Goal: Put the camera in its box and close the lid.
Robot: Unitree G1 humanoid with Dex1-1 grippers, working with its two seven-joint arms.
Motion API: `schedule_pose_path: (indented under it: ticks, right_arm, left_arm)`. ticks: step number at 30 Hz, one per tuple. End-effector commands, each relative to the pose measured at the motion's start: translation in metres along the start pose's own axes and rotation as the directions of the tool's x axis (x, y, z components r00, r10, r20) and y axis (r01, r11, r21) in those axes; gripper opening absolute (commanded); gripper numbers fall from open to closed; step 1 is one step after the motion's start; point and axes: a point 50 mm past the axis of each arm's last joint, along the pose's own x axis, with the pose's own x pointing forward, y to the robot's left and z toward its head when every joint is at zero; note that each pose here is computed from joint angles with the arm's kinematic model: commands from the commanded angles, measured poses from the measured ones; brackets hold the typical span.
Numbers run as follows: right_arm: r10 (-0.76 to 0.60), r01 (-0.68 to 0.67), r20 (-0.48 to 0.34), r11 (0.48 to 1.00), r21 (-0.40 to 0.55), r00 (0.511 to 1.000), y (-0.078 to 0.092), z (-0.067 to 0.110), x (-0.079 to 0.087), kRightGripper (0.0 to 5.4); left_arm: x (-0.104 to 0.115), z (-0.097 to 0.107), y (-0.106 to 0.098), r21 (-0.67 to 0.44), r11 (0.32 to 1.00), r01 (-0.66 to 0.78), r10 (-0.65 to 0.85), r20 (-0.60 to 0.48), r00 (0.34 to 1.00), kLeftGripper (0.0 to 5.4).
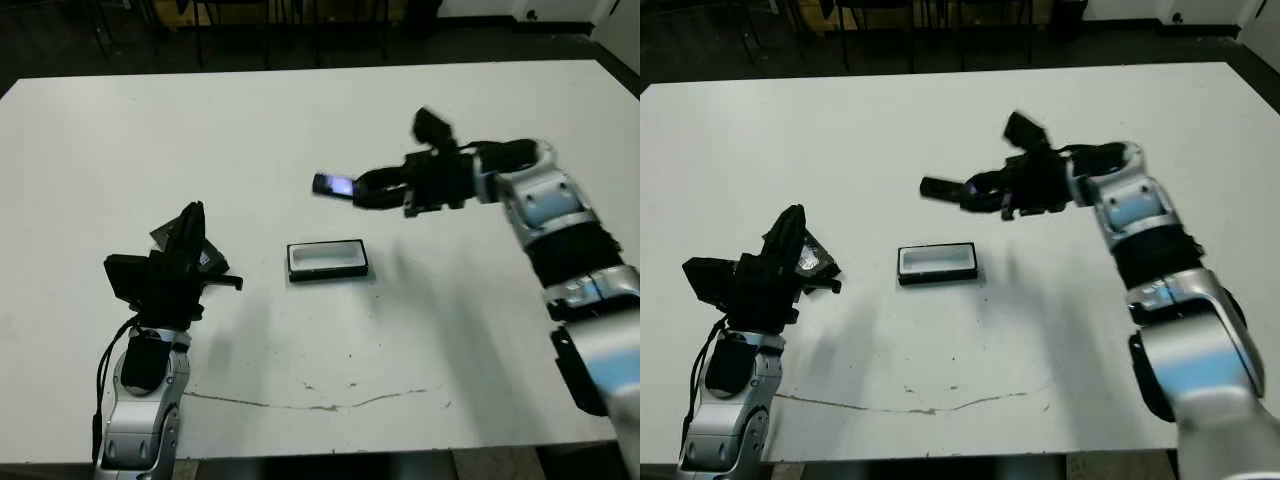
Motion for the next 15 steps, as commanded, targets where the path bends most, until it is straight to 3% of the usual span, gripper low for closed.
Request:
schedule_pose_path:
  ticks: [1,15]
  right_arm:
    - [0.049,-0.052,-0.044,0.996,-0.072,0.998,0.003,0.005,0.009,0.61]
    - [0.193,-0.195,-0.131,0.981,-0.010,0.973,0.015,-0.004,0.023,0.61]
  left_arm:
    - [0.000,-0.004,0.002,0.006,1.000,-0.007,0.008,-0.030,1.000,0.00]
    - [0.000,-0.005,0.001,0.005,1.000,-0.011,0.011,-0.038,0.999,0.00]
